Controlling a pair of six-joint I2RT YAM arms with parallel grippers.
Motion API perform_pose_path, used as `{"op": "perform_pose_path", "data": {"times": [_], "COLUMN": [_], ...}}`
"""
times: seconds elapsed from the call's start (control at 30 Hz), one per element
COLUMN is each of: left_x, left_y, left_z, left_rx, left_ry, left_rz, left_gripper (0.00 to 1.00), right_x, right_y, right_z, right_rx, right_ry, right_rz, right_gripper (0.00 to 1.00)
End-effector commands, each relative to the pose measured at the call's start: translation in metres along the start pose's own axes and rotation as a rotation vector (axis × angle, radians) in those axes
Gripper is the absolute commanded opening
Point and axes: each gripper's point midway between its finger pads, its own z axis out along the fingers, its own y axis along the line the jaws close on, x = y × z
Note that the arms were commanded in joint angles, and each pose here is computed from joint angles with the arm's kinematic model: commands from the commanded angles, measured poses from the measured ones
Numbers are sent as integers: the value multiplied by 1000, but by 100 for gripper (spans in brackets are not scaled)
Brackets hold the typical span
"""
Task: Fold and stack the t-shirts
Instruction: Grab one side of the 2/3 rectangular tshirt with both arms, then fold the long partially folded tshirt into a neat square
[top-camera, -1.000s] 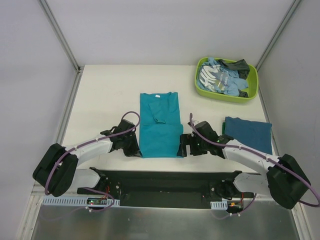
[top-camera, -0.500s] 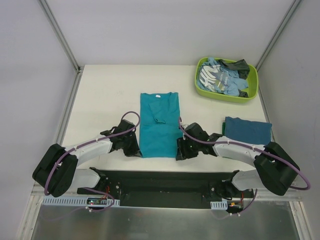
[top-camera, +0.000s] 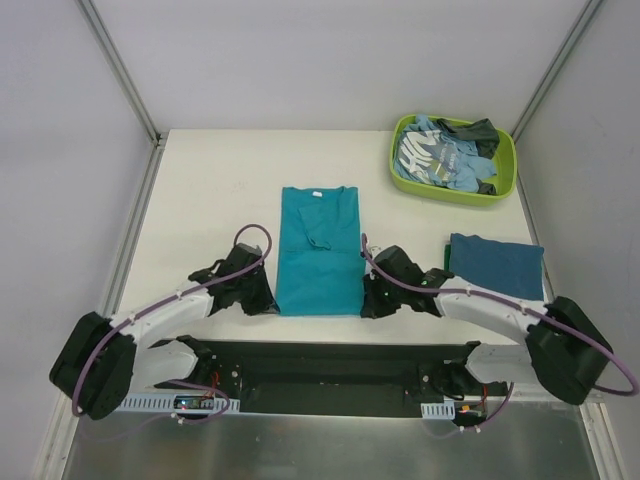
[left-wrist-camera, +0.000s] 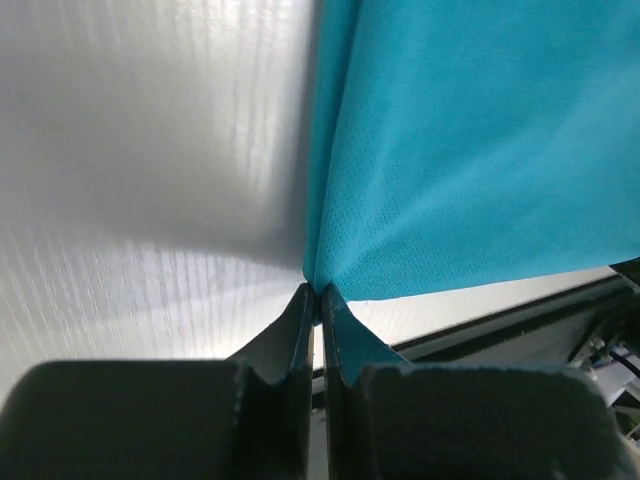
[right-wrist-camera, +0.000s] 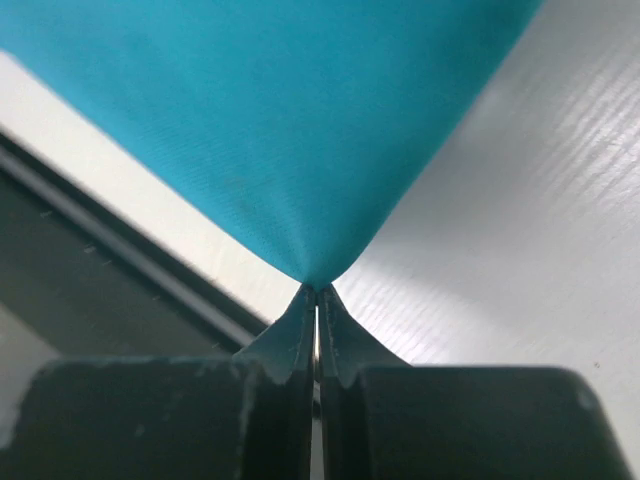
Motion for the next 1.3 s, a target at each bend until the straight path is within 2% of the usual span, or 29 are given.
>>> {"op": "perform_pose_path", "data": {"times": [0.0,0.2,0.43,0.53,0.7,0.97,1.13,1.27], "left_x": [3,3,-2,-9,-32,-62,-91,-108], "left_y": [-10,-29,-43,-51,-56,-63,-70,-79], "left_z": [-23,-74,-131,-147,-159,-144,-139,-131], "left_rx": [96,248,386,418,359,249,198,164], "left_ry": [-47,-166,-329,-381,-460,-478,-560,-574], "left_rz": [37,76,111,126,131,118,103,116], "left_gripper": [0,0,0,0,0,0,0,0], "right_x": [-3,12,13,8,-3,-27,-41,-56], "right_y": [29,80,110,109,100,58,39,21], "right_z": [-38,-97,-148,-154,-148,-128,-117,-109], "right_rx": [-144,-432,-599,-592,-538,-402,-376,-323], "right_ry": [-49,-31,-108,-153,-191,-266,-285,-305], "right_rz": [-80,-156,-197,-188,-156,-38,26,66], "right_gripper": [1,1,1,0,0,0,0,1]}}
